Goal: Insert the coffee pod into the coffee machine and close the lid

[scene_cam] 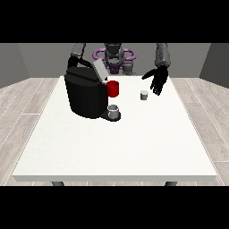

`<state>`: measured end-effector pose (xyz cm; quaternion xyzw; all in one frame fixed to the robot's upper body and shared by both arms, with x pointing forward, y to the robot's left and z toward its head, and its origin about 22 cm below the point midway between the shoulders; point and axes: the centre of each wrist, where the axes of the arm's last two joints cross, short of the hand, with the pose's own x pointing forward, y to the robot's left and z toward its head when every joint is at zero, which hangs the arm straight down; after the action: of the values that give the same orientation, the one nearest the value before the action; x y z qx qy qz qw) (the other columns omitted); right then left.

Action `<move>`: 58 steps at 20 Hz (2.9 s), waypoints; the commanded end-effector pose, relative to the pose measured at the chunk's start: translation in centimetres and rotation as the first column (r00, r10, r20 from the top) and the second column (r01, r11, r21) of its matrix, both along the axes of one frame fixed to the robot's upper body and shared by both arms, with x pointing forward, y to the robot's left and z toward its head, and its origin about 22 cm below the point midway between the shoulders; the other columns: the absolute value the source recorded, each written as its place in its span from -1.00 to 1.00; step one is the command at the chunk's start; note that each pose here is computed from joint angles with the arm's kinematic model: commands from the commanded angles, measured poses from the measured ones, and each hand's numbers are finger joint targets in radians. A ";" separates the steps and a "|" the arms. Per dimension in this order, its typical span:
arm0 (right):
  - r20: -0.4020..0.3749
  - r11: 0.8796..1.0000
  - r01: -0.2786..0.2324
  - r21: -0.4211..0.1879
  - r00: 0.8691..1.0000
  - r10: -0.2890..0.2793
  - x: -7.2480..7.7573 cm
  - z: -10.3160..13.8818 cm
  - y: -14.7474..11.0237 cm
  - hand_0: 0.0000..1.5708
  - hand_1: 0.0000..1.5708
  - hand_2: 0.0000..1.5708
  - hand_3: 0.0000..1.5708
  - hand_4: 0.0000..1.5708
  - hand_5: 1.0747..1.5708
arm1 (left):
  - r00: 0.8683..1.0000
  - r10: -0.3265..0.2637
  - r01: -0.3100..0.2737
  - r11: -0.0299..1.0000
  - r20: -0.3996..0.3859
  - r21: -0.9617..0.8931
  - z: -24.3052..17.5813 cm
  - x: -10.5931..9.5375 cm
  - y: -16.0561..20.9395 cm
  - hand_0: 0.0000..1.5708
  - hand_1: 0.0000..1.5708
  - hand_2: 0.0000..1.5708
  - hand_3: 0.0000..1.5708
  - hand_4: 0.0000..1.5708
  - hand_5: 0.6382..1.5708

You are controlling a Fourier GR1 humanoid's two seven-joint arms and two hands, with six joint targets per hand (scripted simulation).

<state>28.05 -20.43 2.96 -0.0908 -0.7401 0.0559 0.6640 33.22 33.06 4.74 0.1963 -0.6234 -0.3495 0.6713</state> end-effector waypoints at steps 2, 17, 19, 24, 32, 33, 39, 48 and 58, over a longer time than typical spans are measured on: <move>-0.001 0.998 -0.013 0.063 1.000 0.014 1.0 0.3 0.8 -1.00 -1.00 -1.00 -1.00 -1.00 1.00 | 1.000 0.000 0.002 0.995 -0.020 0.096 -1.6 0.9 -0.6 -1.00 -1.00 -1.00 -1.00 -1.00 1.00; -0.063 1.000 -0.021 0.000 0.998 0.021 3.3 -1.1 -0.2 -1.00 -1.00 -1.00 -1.00 -1.00 1.00 | 0.993 -0.082 0.047 0.933 0.086 0.357 -3.0 3.4 -3.9 0.20 0.20 0.32 0.11 -0.45 1.00; -0.057 0.998 -0.050 0.030 0.997 0.052 2.4 -1.9 1.0 -1.00 -1.00 -1.00 -1.00 -1.00 1.00 | 0.996 -0.068 0.038 0.917 0.061 0.397 -2.5 3.8 -2.4 0.04 0.04 0.22 0.02 -0.53 1.00; -0.117 1.000 0.005 0.018 0.993 -0.003 2.9 -3.1 1.1 -1.00 -1.00 -1.00 -1.00 -1.00 1.00 | 0.987 -0.147 0.160 0.853 -0.066 0.497 -5.1 2.9 -5.6 0.12 0.12 0.28 0.04 -0.64 1.00; -0.154 0.999 0.012 0.044 0.988 -0.005 1.2 -5.6 -1.7 -1.00 -1.00 -1.00 -1.00 -1.00 1.00 | 0.982 -0.148 0.186 0.848 -0.114 0.496 -5.9 3.1 -3.7 0.16 0.16 0.34 0.22 -0.48 1.00; -0.130 0.999 -0.001 -0.051 0.992 -0.006 1.0 -4.9 -0.8 -1.00 -1.00 -1.00 -1.00 -1.00 1.00 | 0.989 -0.128 0.145 0.860 -0.068 0.490 -4.6 3.7 -1.7 0.32 0.32 0.43 0.28 -0.50 1.00; -0.181 0.997 0.049 -0.059 0.982 -0.059 1.8 -5.1 -1.9 -1.00 -1.00 -1.00 -1.00 -1.00 1.00 | 0.978 -0.207 0.192 0.922 0.011 0.338 -3.1 5.3 -4.9 0.81 0.81 0.78 0.70 -0.37 1.00; -0.254 0.990 0.121 -0.071 0.958 -0.136 1.7 -8.4 -3.3 -1.00 -1.00 -1.00 -1.00 -1.00 1.00 | 0.930 -0.345 0.367 0.879 -0.125 0.305 1.6 7.5 -11.7 0.75 0.75 0.76 0.69 -0.36 1.00; -0.199 1.000 0.023 -0.009 0.980 -0.025 1.9 -7.0 0.2 -1.00 -1.00 -1.00 -1.00 -1.00 1.00 | 0.958 -0.283 0.282 0.906 -0.042 0.317 8.2 10.2 -11.6 0.79 0.79 0.78 0.71 -0.24 1.00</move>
<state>29.68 -21.08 -3.77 -0.1093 -0.6613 0.0669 0.7391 42.33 23.20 9.53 0.2056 -0.5787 -0.5367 0.5786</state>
